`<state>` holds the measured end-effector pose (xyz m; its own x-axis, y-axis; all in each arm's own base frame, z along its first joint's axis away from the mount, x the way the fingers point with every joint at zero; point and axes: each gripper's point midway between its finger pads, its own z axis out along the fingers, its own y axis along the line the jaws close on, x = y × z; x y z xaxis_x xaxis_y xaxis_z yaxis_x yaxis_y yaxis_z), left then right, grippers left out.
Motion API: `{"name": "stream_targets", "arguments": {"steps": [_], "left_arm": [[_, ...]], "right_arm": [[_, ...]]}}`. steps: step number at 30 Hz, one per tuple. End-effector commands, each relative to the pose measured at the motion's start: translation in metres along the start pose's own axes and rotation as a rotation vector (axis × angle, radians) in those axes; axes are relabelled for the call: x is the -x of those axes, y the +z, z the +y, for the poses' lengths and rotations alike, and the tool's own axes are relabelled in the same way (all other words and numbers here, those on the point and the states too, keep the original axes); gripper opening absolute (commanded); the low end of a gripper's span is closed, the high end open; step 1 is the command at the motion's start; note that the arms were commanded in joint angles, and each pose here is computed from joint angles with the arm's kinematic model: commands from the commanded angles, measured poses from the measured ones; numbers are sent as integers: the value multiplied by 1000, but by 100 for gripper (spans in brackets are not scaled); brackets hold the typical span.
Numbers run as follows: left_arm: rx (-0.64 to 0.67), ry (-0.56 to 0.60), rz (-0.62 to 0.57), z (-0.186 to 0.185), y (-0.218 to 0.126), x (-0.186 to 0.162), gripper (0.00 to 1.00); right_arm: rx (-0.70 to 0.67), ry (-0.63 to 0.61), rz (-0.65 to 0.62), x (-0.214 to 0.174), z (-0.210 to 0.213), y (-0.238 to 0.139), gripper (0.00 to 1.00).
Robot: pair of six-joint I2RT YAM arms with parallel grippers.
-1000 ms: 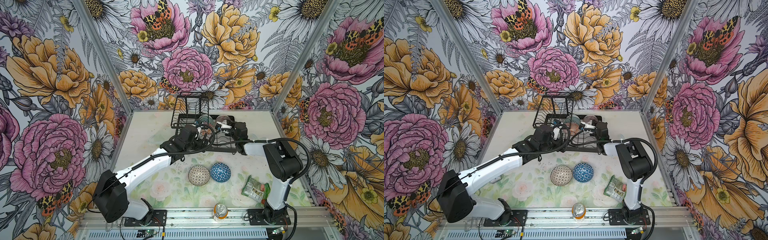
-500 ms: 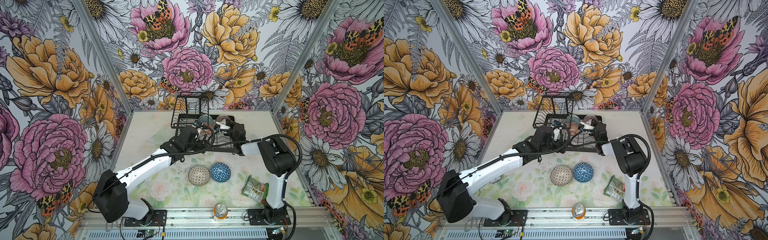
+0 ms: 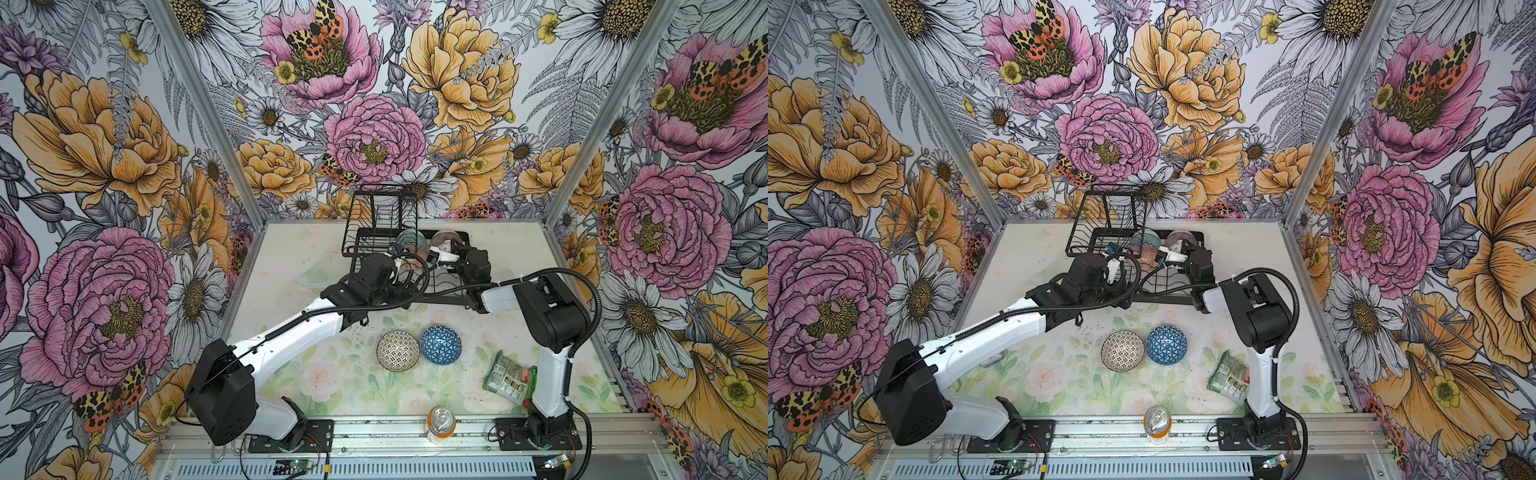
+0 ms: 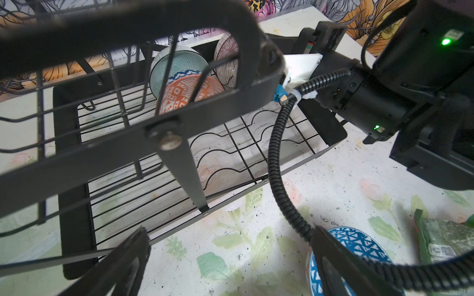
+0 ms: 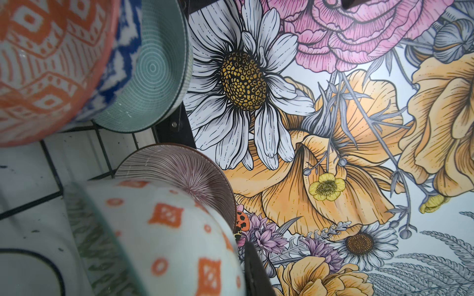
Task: Load the bowls into the dish rack
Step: 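Carry the grey-green bowl with the right gripper into the lower rack tier, then lower the grey-green bowl upright against the pink-striped bowl and open the right gripper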
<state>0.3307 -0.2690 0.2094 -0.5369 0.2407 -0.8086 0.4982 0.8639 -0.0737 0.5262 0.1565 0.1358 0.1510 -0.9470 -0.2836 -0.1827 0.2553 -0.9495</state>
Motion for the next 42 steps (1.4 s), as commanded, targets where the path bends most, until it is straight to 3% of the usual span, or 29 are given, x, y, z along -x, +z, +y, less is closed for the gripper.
{"name": "stream_targets", "arguments": {"steps": [1, 20, 42], "left_arm": [[-16, -17, -20, 2, -7, 3, 99], [-24, -19, -16, 1, -7, 1, 99], [-26, -22, -8, 1, -7, -5, 99]], "right_arm": [[-24, 4, -18, 6, -2, -2, 0], [0, -3, 22, 5, 10, -4, 0], [42, 18, 53, -1, 24, -1, 11]]}}
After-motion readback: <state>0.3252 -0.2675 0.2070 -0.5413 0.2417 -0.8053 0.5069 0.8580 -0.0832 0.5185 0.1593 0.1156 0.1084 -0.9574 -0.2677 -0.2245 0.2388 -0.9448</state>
